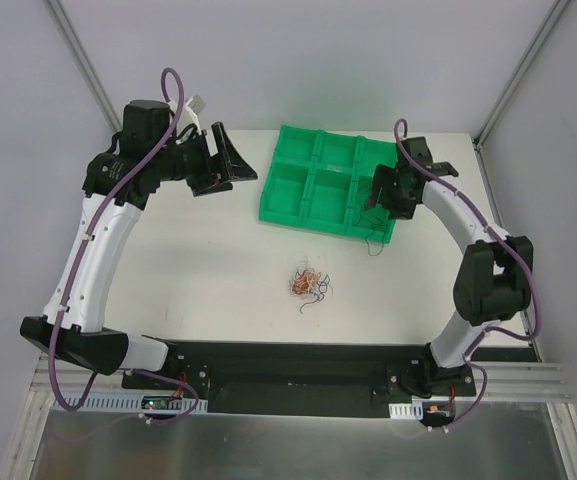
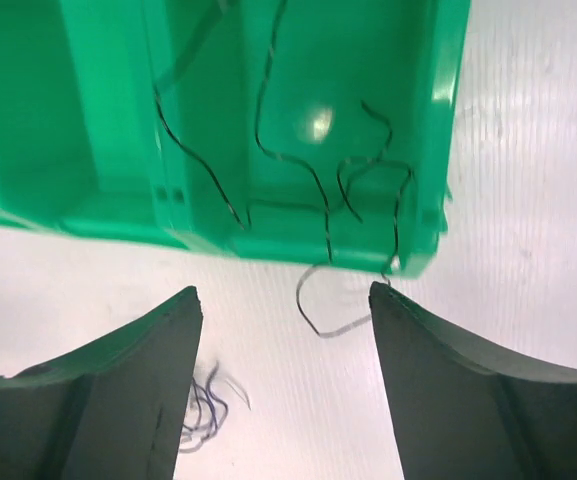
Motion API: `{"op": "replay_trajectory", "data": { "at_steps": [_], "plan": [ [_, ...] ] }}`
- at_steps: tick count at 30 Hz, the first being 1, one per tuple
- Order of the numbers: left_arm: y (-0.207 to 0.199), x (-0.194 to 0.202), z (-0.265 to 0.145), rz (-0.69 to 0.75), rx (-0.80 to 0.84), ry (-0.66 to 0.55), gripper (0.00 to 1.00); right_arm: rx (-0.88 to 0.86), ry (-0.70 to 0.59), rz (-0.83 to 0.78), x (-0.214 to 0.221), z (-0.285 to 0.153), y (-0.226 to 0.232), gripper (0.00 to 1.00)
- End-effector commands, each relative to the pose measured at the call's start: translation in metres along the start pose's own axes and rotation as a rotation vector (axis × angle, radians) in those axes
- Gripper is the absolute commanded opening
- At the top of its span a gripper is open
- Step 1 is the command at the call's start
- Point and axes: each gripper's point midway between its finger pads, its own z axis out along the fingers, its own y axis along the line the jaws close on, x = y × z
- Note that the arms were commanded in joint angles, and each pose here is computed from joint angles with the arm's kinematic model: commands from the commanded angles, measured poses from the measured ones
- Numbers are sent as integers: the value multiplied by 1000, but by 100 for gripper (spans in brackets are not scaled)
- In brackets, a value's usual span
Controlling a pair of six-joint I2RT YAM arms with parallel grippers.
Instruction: Untangle the cables
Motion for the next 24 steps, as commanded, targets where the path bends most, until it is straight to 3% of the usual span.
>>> {"op": "replay_trajectory", "data": {
  "at_steps": [1, 6, 12, 18, 22, 24],
  "plan": [
    [-2, 2, 10, -20, 24, 42, 74, -52, 32, -41, 33, -10, -1, 69],
    [-7, 4, 10, -15, 42, 54, 73, -84, 43, -165, 66, 8, 8, 68],
    [-10, 10, 17, -47, 66, 105, 75, -27, 58, -224, 68, 41, 7, 64],
    [-14, 17, 12, -17, 73, 100, 77, 23, 109, -245, 75, 50, 5, 37],
    [-8, 19, 11, -6, 52, 90, 77, 62, 49, -257, 65, 35, 2, 3],
    [-8, 21, 9, -9, 54, 95, 77, 80, 8, -247, 51, 23, 1, 0]
  ]
}}
